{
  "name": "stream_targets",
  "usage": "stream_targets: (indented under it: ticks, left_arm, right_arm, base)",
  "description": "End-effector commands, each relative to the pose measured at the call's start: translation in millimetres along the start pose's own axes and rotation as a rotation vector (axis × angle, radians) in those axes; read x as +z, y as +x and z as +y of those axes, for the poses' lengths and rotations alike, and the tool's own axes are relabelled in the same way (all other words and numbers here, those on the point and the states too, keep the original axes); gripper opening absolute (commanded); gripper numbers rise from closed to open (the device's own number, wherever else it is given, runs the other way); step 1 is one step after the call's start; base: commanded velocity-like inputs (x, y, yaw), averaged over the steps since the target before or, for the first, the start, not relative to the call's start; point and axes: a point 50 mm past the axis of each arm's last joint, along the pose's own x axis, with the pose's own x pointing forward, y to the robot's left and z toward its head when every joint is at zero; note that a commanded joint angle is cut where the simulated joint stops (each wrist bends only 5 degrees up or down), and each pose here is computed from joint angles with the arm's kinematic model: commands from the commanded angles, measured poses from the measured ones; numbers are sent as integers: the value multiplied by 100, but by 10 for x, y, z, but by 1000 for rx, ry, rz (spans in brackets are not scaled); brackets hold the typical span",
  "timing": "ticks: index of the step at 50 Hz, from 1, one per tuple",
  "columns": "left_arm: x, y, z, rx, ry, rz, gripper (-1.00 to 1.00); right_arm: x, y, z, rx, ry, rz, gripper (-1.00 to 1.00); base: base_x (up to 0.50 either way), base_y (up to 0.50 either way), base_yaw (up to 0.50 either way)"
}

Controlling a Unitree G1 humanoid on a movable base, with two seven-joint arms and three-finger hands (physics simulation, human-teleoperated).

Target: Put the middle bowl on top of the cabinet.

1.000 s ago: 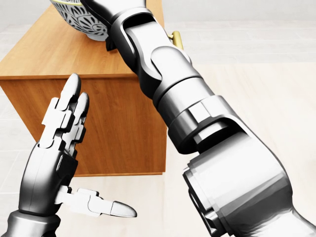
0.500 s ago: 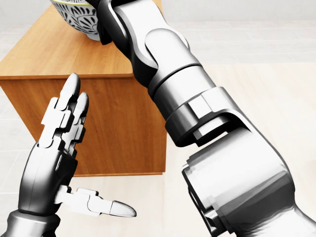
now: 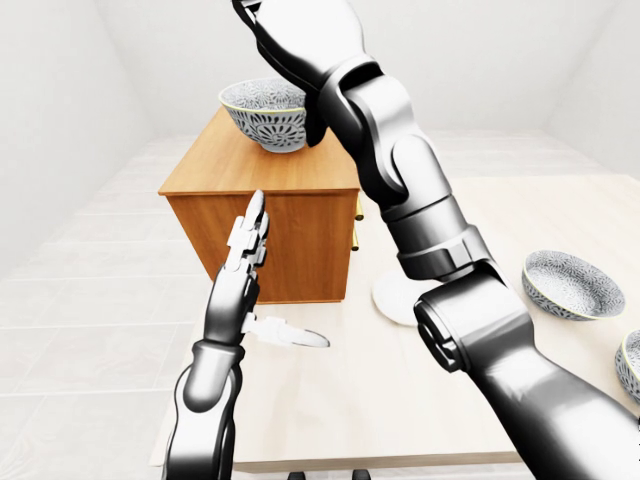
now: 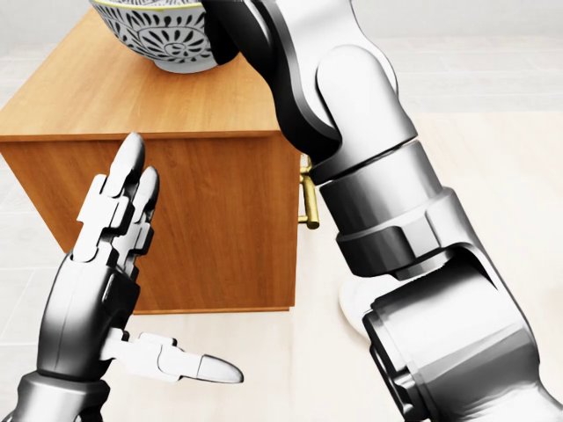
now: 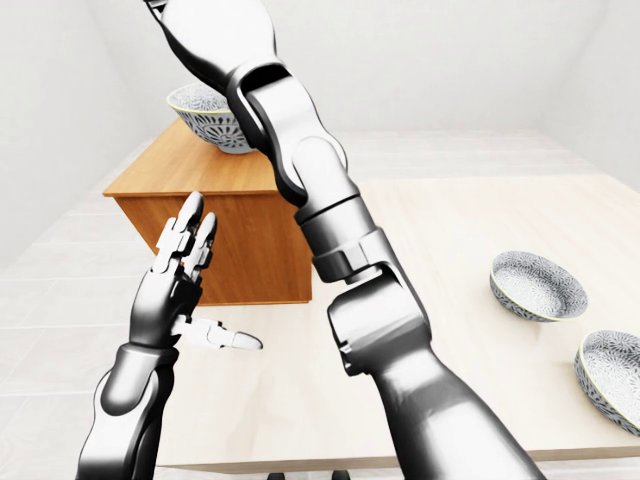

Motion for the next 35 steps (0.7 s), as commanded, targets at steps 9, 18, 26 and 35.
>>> stream_targets:
  ticks: [9, 18, 26, 35]
  left_arm:
    - [-8, 15, -14, -4, 2, 2, 100]
    - [-7, 17, -18, -5, 3, 1, 100]
    - [-23, 7, -11, -2, 8, 10, 100]
    - [-27, 15, -11, -3, 11, 11, 100]
  right_arm:
    - [-116, -491, -147, 36, -69, 50, 100]
    - [-206, -697, -289, 52, -107, 90, 100]
    - [-237, -855, -387, 46, -121, 109, 100]
    - [-309, -1078, -504, 11, -133, 153, 100]
  base:
    - [0, 0, 0]
    - [0, 0, 0]
    - [0, 0, 0]
    - [0, 0, 0]
